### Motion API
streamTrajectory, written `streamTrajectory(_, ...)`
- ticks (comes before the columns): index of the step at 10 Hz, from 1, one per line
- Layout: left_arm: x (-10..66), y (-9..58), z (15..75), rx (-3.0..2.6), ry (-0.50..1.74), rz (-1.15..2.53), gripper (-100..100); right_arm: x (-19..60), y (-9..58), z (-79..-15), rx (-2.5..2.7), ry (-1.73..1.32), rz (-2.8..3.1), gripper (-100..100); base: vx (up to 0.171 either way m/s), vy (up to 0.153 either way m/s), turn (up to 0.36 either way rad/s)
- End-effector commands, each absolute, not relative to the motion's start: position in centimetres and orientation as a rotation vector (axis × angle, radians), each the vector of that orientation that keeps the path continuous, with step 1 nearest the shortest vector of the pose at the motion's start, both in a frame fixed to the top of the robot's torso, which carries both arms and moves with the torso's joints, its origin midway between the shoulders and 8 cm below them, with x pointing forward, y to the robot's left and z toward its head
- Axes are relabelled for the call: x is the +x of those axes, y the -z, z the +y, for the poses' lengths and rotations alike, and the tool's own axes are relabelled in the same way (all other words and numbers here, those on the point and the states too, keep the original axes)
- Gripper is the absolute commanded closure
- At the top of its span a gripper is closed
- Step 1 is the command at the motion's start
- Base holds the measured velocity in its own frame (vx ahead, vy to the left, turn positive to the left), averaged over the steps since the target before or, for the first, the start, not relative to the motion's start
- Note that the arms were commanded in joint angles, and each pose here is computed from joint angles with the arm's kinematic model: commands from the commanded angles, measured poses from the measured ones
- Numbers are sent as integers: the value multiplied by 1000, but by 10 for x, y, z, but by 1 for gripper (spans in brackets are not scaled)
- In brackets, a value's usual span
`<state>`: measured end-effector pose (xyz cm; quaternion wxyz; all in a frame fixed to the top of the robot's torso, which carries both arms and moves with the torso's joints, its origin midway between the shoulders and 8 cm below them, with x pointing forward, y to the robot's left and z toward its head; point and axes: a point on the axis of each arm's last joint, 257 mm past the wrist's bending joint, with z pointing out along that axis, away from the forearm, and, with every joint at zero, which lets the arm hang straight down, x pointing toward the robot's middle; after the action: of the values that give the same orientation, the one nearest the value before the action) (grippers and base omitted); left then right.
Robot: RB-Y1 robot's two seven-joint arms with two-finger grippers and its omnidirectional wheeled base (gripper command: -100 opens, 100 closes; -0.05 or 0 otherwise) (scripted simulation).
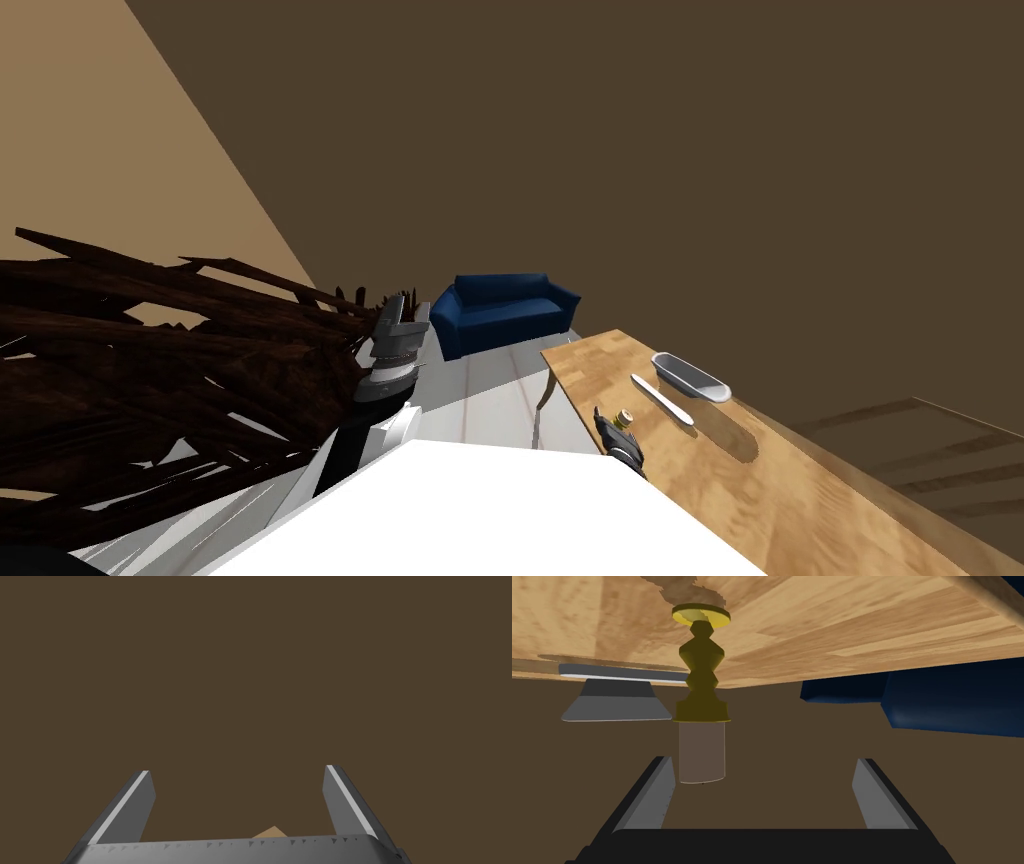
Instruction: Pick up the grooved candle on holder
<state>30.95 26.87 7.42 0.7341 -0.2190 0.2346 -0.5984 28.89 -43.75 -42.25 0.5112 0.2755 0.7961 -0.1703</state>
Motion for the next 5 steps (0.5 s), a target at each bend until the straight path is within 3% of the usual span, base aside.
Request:
streamTrajectory(1,310,-74,269,-481,1316,516,0,285,425,-441,645,457,1918,-100,6,-22,61)
streamTrajectory(5,310,-74,269,-481,1315,516,0,264,431,-456,604,600,1925,-100,4,-21,87)
